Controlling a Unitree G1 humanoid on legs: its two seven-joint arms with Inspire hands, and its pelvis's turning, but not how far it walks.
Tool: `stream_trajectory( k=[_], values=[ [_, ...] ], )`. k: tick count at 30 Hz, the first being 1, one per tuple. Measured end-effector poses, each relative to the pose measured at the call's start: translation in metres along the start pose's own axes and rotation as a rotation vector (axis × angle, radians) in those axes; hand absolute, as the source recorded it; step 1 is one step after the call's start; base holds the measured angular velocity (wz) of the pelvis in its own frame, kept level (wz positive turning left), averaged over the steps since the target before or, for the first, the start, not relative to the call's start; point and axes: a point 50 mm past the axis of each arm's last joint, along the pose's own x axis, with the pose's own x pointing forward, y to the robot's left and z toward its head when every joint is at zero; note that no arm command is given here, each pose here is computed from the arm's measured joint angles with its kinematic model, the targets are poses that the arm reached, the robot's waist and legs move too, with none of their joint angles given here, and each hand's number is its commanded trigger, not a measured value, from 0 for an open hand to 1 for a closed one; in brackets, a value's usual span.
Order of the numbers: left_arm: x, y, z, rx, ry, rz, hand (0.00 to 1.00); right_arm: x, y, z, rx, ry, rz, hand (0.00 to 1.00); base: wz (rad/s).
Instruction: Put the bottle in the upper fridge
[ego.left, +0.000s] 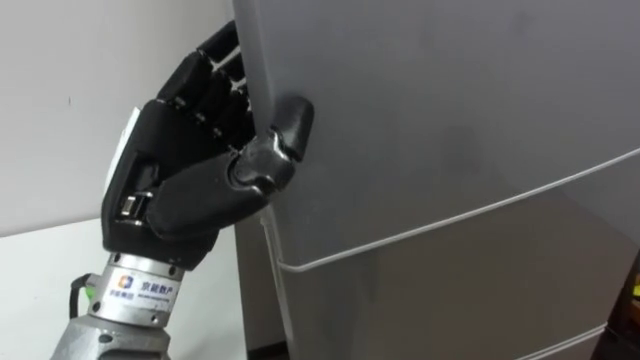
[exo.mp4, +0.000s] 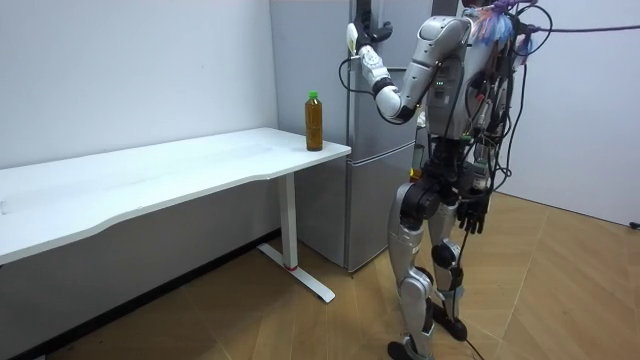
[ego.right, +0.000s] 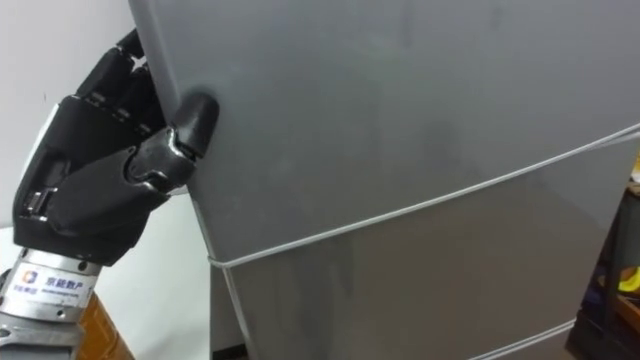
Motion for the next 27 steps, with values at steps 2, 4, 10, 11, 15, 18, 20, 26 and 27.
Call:
stream_trajectory(
  k=[2,4,10,11,15,18,20,26,27],
  values=[
    [0.000,-0.003,-0.002,-0.006,0.007,-0.017,0.00,0.000,0.000,0.000,-0.005,0.001,0.000,0.00,0.06],
    [0.000,-0.006,-0.004,-0.012,0.014,-0.027,0.00,0.000,0.000,0.000,-0.008,0.001,0.000,0.00,0.06],
    [0.000,-0.014,-0.008,-0.031,0.030,-0.062,0.00,0.000,0.000,0.000,-0.019,0.000,0.000,0.00,0.03],
    [0.000,-0.015,-0.009,-0.033,0.031,-0.065,0.00,0.000,-0.001,0.001,-0.025,-0.002,0.000,0.00,0.05],
    [0.001,-0.020,-0.009,-0.047,0.026,-0.086,0.00,-0.001,-0.006,0.003,-0.052,-0.007,0.006,0.00,0.10],
    [0.001,-0.022,-0.010,-0.053,0.026,-0.088,0.00,-0.001,-0.007,0.003,-0.053,-0.007,0.009,0.00,0.01],
    [0.001,-0.023,-0.011,-0.056,0.029,-0.093,0.00,-0.001,-0.008,0.003,-0.053,-0.007,0.013,0.00,0.00],
    [0.001,-0.028,-0.014,-0.077,0.040,-0.108,0.00,-0.002,-0.011,0.003,-0.060,-0.004,0.026,0.00,0.05],
    [0.001,-0.030,-0.015,-0.085,0.040,-0.108,0.00,-0.002,-0.011,0.003,-0.057,-0.004,0.029,0.00,0.04]
  ],
)
